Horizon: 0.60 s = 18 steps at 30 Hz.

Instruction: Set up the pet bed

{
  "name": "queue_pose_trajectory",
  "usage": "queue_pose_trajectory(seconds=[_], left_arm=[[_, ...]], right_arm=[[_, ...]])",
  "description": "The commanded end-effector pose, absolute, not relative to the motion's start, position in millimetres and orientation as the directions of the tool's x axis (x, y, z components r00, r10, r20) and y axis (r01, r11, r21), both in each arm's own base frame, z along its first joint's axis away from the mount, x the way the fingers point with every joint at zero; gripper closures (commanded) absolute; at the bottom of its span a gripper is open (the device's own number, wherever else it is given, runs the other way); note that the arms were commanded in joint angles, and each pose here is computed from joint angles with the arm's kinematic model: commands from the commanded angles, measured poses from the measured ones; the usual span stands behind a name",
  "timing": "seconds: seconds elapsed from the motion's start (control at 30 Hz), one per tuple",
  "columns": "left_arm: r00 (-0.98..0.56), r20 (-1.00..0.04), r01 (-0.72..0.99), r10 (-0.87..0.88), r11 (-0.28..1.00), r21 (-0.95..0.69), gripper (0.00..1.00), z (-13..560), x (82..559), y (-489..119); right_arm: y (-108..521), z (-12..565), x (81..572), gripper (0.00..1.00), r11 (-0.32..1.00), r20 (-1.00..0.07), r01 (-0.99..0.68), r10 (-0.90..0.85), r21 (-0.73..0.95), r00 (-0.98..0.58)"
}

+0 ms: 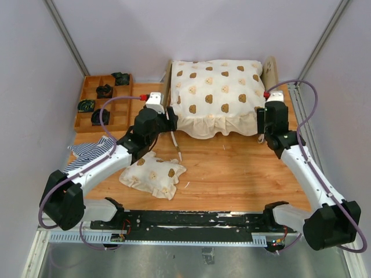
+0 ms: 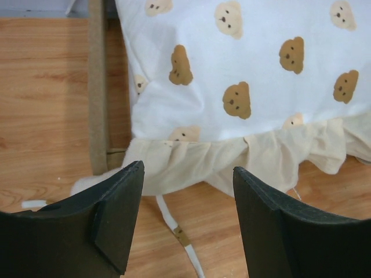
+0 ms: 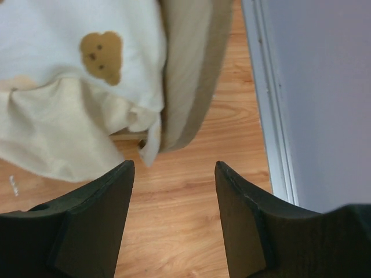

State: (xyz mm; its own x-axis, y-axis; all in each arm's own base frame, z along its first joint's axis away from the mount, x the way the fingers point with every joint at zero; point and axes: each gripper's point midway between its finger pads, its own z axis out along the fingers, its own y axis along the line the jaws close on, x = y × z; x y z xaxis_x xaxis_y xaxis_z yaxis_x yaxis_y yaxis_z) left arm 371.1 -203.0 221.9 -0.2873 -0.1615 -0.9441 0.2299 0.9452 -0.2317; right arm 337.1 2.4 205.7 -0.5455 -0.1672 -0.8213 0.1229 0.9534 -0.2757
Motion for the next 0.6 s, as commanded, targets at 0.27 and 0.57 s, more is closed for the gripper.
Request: queue_pose_trajectory(seconds=[0.27,0.57], left_arm=[[-0.296,-0.953,0.386,-0.07,0.904,-0.186,0.33,225.7,337.6,-236.5],[-0.282,-0.959,0.413,-0.034,0.898,-0.154,0.33,224.7,327.4,-245.2]], right_arm=[[-40.2,225.5,394.1,0.49,0.952,-0.858,0.183,-0.124,-0.244,-0.498],[-5.7,207.4,396.3,0.88,0.984,-0.841,-0.01,-0.155,-0.176,-0.518]])
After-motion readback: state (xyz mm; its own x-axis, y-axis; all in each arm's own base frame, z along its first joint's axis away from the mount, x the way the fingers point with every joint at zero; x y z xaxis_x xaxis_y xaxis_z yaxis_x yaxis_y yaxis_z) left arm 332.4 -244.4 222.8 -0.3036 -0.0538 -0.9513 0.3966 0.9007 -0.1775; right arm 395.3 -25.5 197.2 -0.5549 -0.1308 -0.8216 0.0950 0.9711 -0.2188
